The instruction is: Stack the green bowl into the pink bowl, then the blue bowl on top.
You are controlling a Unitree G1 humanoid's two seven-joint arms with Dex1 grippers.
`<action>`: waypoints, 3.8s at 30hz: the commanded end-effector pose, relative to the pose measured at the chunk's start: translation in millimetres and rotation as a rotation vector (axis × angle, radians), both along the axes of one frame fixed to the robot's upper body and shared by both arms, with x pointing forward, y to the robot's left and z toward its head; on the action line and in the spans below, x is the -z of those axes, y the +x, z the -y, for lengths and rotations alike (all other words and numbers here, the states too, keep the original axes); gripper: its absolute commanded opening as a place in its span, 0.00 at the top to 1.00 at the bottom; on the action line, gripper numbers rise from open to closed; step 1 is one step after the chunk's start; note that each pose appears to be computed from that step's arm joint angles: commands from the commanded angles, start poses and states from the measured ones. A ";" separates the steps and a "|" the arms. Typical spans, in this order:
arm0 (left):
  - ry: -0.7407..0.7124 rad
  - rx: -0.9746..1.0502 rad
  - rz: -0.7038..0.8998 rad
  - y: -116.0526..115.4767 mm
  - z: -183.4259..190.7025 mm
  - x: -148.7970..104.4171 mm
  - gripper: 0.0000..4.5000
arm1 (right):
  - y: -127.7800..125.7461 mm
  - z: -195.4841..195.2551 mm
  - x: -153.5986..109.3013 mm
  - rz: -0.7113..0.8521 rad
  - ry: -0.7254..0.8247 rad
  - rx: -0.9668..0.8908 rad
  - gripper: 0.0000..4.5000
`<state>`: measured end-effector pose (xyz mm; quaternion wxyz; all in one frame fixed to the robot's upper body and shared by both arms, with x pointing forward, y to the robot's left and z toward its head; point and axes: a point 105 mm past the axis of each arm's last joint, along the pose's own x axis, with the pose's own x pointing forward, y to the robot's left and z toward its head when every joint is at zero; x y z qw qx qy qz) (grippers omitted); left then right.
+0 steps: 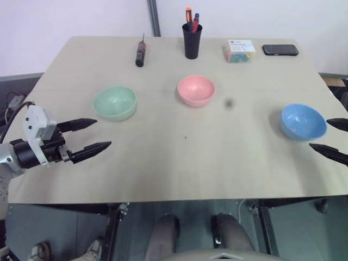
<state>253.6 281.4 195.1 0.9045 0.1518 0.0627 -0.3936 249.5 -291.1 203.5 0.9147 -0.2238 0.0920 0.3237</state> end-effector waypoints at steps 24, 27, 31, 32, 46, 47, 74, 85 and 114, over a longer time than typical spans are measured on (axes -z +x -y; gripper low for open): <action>-0.122 -0.140 0.179 -33.3 65.5 10.5 0.01 | 161.7 -258.7 17.1 0.349 -0.242 -0.541 0.00; -0.121 -0.173 0.178 -39.9 63.9 11.2 0.00 | 168.0 -272.3 18.9 0.367 -0.267 -0.551 0.20; -0.123 -0.199 0.179 -45.4 63.4 10.5 0.00 | 174.2 -282.9 18.9 0.404 -0.317 -0.541 0.58; -0.122 -0.203 0.178 -46.5 63.2 10.7 0.00 | 174.7 -284.2 19.0 0.413 -0.329 -0.543 0.66; -0.150 -0.193 0.169 -42.0 68.5 14.4 0.00 | 175.1 -279.2 18.0 0.429 -0.398 -0.582 0.94; -0.151 -0.189 0.169 -41.0 69.1 14.4 0.00 | 175.3 -278.8 17.4 0.424 -0.390 -0.578 0.86; -0.152 -0.195 0.178 -47.2 68.8 11.4 0.00 | 168.1 -270.9 14.4 0.447 -0.466 -0.661 0.98; -0.111 -0.235 0.206 -26.7 57.2 13.2 0.00 | 83.5 -207.7 39.7 0.065 -0.474 -0.844 0.98; 0.928 -0.320 0.152 113.7 8.4 16.6 0.28 | 40.5 -236.5 -28.7 0.345 0.070 -0.663 0.00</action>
